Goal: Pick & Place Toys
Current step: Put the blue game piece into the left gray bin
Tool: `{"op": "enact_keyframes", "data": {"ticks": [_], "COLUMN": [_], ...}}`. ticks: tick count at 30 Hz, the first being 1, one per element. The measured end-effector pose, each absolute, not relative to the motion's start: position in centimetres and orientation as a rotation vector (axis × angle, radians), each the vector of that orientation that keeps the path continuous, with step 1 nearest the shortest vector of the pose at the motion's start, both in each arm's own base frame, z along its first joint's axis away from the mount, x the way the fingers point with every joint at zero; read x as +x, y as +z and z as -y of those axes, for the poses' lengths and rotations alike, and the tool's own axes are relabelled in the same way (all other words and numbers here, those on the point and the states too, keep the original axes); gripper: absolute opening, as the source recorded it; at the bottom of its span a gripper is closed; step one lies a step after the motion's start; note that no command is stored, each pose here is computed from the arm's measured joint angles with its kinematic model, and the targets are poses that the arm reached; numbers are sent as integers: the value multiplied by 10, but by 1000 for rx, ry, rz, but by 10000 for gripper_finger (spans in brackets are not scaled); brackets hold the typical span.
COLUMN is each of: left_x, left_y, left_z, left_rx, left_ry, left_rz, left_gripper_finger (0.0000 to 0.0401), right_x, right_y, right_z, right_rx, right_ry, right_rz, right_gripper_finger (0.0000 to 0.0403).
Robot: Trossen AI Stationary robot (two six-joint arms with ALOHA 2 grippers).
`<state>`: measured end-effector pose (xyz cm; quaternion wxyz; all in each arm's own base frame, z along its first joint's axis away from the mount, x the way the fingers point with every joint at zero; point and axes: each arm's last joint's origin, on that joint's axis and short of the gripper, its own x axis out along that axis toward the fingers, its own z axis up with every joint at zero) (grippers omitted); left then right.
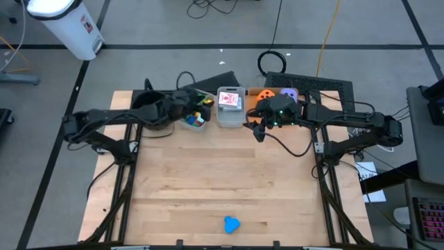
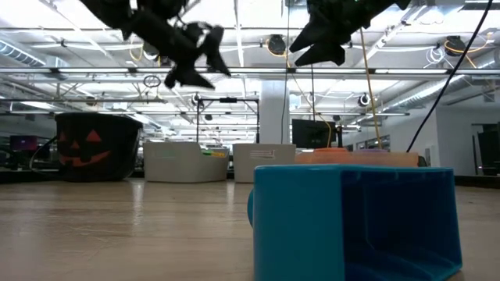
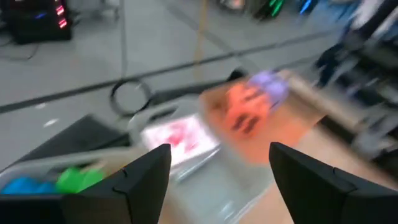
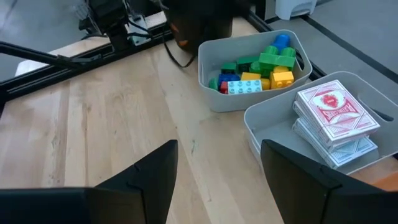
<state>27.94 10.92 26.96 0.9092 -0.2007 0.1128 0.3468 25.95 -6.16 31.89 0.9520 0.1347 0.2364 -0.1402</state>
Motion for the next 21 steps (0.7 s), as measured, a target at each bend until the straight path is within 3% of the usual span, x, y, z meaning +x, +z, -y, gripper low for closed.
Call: {"op": "enact_keyframes", "data": {"ticks": [7,15,21], "left_x": [280,284,286], "left_y": [315,339,341], "left_z": [-92,-78,-69], "left_rx": [-468,-501,-620], "left_ry": [523,368,141], "left_rz": [11,246,220], "left_gripper_finger": [260,265,266], "right_x": [262,266,269], "right_y": [324,334,342], "right_z": [62,62,61], "right_rx": [271,282,426], "right_ry": [-278,-265,-268], "right_rz": [-419,-312,-202], "right_gripper_finger": [222,222,222]}}
